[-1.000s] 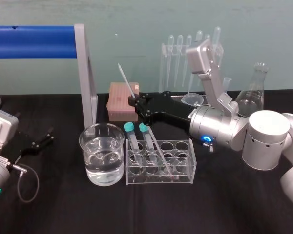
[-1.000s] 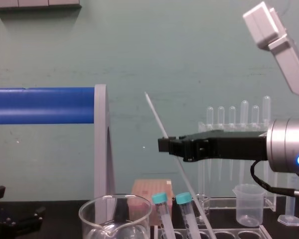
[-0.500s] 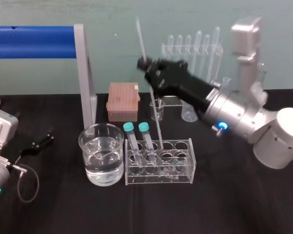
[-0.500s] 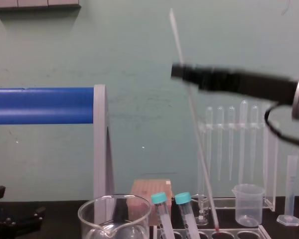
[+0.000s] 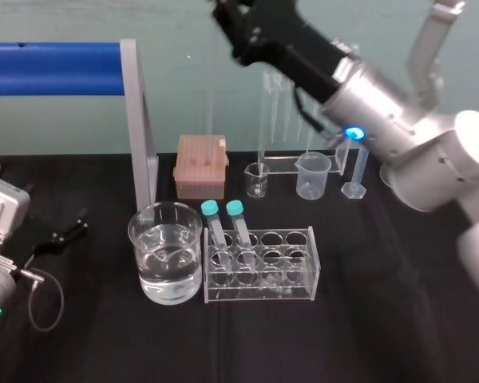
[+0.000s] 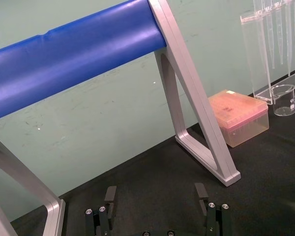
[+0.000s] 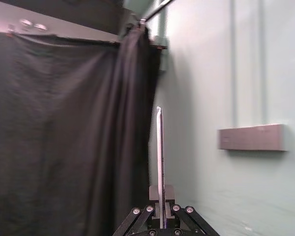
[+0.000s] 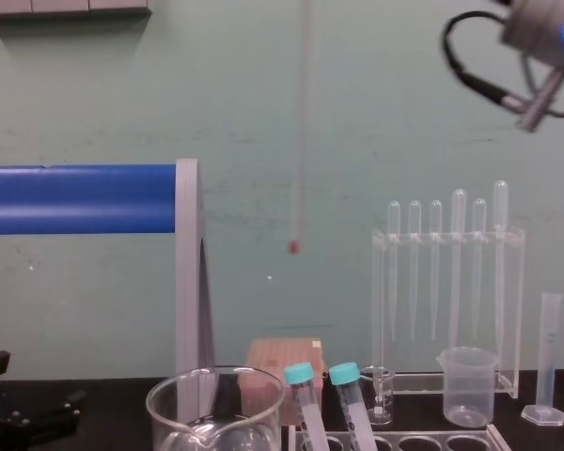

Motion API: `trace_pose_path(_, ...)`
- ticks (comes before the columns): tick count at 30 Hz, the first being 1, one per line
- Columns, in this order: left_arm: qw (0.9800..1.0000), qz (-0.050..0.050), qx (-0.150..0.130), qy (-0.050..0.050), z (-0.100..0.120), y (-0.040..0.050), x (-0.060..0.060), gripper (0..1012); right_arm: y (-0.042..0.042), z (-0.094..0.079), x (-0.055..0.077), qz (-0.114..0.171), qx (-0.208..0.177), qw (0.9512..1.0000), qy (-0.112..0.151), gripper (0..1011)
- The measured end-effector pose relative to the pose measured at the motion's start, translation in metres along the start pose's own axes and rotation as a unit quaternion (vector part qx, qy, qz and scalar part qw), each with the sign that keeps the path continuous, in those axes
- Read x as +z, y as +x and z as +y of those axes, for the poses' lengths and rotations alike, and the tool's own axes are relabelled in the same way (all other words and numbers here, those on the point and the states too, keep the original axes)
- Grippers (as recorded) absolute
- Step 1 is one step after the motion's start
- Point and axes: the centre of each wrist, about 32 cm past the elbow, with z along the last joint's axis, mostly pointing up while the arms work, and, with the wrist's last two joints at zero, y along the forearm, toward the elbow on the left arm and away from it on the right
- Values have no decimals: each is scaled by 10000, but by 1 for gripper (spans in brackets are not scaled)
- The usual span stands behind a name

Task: Hold the thermometer with one hand and immerse one end into the beaker, then reinsert it into the test tube rack.

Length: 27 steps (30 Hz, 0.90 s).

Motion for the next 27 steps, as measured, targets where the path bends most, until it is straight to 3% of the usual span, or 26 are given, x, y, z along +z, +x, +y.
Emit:
trace_pose_path(5, 10000, 0, 0, 0, 0, 0, 0, 1008, -40, 178, -247, 260, 440, 9987, 12, 57)
trace_pose_path(10, 10000, 0, 0, 0, 0, 0, 0, 1008, -71, 222, -507, 417, 559, 9974, -153, 57)
trace_pose_path(17, 10000, 0, 0, 0, 0, 0, 0, 1008, -56, 127, -914, 665, 486, 9958, -407, 57)
trace_pose_path(21, 10000, 0, 0, 0, 0, 0, 0, 1008, -61, 60, -1081, 819, 469, 9946, -430, 57)
trace_pose_path(27, 10000, 0, 0, -1, 0, 0, 0, 1008, -78, -22, -1262, 833, 521, 9942, -428, 57)
